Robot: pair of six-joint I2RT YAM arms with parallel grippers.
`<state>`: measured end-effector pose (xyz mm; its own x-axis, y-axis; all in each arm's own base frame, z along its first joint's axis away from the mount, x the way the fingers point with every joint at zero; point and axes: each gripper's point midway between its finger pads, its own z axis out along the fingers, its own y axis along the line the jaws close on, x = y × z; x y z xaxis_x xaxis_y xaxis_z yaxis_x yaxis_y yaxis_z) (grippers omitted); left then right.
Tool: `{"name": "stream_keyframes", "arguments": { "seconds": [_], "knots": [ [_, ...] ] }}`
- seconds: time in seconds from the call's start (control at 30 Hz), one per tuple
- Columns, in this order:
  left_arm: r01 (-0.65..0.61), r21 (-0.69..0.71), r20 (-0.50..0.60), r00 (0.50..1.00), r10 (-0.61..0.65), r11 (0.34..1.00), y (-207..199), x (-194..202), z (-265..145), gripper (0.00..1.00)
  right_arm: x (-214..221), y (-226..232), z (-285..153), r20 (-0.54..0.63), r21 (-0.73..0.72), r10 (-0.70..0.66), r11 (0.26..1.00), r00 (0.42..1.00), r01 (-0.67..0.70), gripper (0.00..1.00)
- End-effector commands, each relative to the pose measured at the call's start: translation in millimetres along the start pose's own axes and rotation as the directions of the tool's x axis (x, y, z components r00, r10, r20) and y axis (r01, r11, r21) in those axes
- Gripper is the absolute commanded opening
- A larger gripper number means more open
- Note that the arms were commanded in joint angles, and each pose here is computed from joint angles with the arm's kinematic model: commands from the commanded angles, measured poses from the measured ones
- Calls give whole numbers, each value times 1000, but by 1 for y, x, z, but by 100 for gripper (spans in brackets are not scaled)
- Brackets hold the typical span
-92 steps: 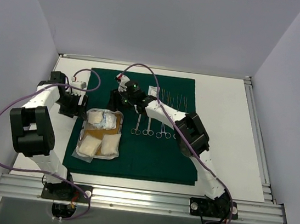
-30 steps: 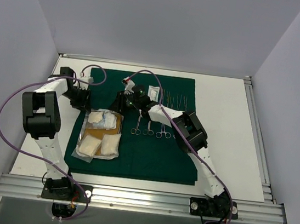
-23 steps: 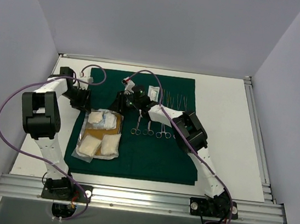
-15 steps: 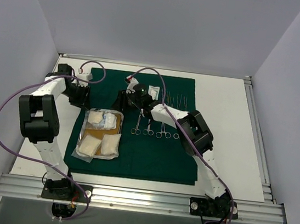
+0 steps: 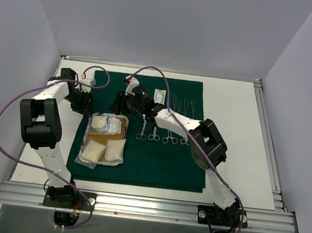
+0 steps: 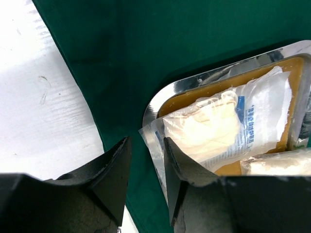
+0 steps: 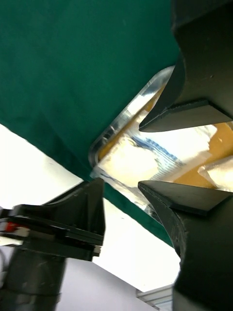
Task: Open and lay out the surgical kit
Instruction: Pick up the medical item from the container.
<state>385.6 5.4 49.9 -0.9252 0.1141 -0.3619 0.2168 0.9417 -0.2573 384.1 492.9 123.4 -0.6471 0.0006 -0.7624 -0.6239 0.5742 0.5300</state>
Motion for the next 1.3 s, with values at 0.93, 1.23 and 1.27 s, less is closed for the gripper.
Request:
{"name": "stream_keyframes", "arguments": {
  "seconds": [0.93, 1.23, 1.27],
  "knots": [
    [-34, -53, -51, 998, 31, 998, 2, 6, 18, 41, 60, -1, 32, -169, -31, 154, 986, 974, -162, 36],
    [-38, -52, -48, 998, 35, 998, 2, 4, 17, 42, 39, 15, 28, -113, -90, 133, 986, 985, -144, 6],
    [-38, -53, -48, 998, 35, 998, 2, 4, 16, 41, 39, 12, 27, -110, -71, 124, 989, 986, -132, 4]
  ]
}}
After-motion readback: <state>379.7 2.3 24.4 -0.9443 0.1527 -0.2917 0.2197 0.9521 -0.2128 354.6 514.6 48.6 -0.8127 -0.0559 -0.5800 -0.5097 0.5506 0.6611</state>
